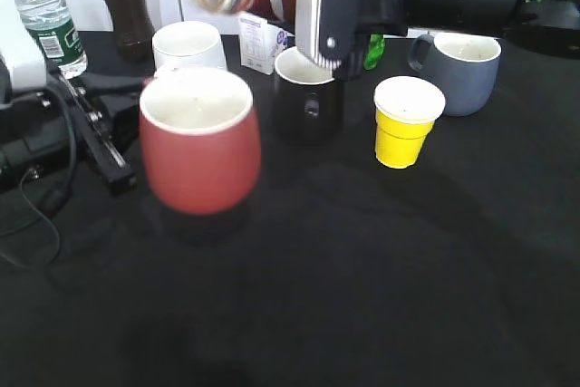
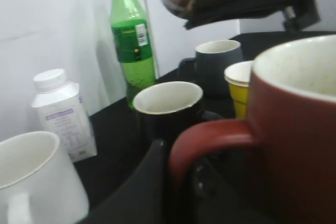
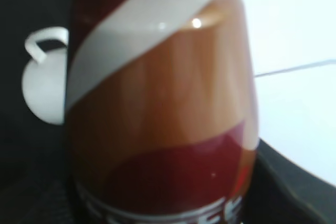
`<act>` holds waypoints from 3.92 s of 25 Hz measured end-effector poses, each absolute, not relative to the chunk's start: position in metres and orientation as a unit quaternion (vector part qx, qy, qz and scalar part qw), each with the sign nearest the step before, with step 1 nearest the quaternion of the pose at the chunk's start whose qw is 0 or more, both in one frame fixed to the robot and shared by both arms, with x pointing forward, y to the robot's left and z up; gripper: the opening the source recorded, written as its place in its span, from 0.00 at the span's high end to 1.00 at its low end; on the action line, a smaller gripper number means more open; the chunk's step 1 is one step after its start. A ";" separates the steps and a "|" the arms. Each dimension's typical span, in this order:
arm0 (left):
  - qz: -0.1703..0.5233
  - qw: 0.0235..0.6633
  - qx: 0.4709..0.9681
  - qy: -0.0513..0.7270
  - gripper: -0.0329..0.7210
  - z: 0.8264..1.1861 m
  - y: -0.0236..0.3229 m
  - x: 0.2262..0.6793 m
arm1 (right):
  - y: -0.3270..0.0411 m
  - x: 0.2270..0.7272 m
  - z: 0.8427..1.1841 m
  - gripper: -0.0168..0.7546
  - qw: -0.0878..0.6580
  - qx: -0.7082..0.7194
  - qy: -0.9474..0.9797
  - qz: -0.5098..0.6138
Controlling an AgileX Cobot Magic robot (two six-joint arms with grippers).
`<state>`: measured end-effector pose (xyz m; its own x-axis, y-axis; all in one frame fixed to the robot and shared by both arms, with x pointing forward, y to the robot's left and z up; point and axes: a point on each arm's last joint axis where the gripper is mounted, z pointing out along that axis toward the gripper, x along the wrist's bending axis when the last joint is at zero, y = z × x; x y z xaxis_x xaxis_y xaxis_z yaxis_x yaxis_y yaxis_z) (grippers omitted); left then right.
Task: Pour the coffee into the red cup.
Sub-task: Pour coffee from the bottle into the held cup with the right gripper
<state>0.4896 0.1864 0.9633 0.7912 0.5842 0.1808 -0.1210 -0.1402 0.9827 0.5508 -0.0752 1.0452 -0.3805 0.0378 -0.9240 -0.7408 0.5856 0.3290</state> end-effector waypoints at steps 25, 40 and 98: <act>0.275 0.634 0.705 0.159 0.89 0.963 0.186 0.489 | -0.076 0.552 1.047 0.28 0.554 -0.315 0.699 0.324; 0.275 0.632 0.706 0.159 0.88 0.963 0.186 0.489 | -0.076 0.552 1.047 0.28 0.557 -0.321 0.696 0.318; 0.277 0.629 0.708 0.162 0.87 0.962 0.186 0.489 | -0.076 0.552 1.047 0.28 0.567 -0.343 0.686 0.301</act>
<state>0.4893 0.1863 0.9621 0.7937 0.5785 0.1881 -0.1187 -0.1560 0.9806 0.5523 -0.0759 1.0470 -0.1216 -0.1290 -0.9842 -0.8119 0.5833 0.0239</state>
